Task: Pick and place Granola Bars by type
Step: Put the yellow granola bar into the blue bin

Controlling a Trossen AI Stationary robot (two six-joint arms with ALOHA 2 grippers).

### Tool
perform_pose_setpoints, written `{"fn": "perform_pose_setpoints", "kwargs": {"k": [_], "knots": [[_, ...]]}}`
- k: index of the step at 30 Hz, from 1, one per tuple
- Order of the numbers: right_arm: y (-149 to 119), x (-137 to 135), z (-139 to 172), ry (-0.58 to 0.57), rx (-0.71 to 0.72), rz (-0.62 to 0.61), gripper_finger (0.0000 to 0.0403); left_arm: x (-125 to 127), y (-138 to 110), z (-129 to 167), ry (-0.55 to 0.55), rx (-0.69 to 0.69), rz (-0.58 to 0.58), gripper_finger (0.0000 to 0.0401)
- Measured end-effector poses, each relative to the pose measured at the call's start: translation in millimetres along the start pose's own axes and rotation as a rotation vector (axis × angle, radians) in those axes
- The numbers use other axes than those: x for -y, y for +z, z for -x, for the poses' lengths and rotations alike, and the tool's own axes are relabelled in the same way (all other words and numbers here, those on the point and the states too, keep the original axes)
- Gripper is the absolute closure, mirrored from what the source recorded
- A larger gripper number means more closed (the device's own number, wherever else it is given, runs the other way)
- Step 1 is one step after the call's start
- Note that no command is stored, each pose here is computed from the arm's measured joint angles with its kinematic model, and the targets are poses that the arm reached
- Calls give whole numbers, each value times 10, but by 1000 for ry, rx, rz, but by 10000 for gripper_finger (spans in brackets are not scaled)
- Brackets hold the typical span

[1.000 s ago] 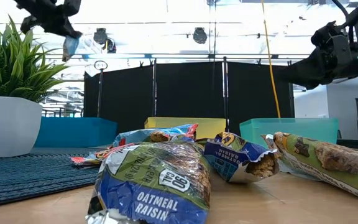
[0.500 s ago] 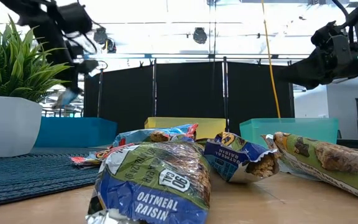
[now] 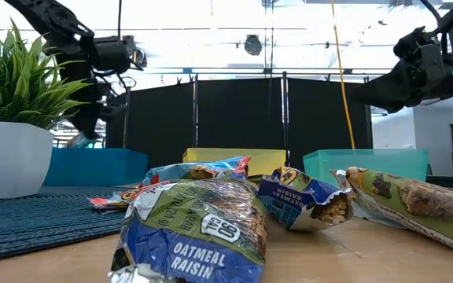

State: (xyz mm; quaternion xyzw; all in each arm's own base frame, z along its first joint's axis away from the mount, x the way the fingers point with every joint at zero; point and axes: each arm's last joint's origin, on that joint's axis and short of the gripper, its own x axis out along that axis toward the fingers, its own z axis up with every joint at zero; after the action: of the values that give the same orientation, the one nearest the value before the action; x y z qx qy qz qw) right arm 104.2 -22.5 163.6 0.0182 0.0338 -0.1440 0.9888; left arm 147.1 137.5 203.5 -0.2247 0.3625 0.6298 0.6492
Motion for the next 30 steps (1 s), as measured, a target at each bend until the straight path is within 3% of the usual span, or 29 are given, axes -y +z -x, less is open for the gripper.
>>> {"fn": "perform_pose_setpoints", "kwargs": {"k": [30], "knots": [[1,0,0,0,1,0,232,-20,13,-15,13,2,4,360]]}}
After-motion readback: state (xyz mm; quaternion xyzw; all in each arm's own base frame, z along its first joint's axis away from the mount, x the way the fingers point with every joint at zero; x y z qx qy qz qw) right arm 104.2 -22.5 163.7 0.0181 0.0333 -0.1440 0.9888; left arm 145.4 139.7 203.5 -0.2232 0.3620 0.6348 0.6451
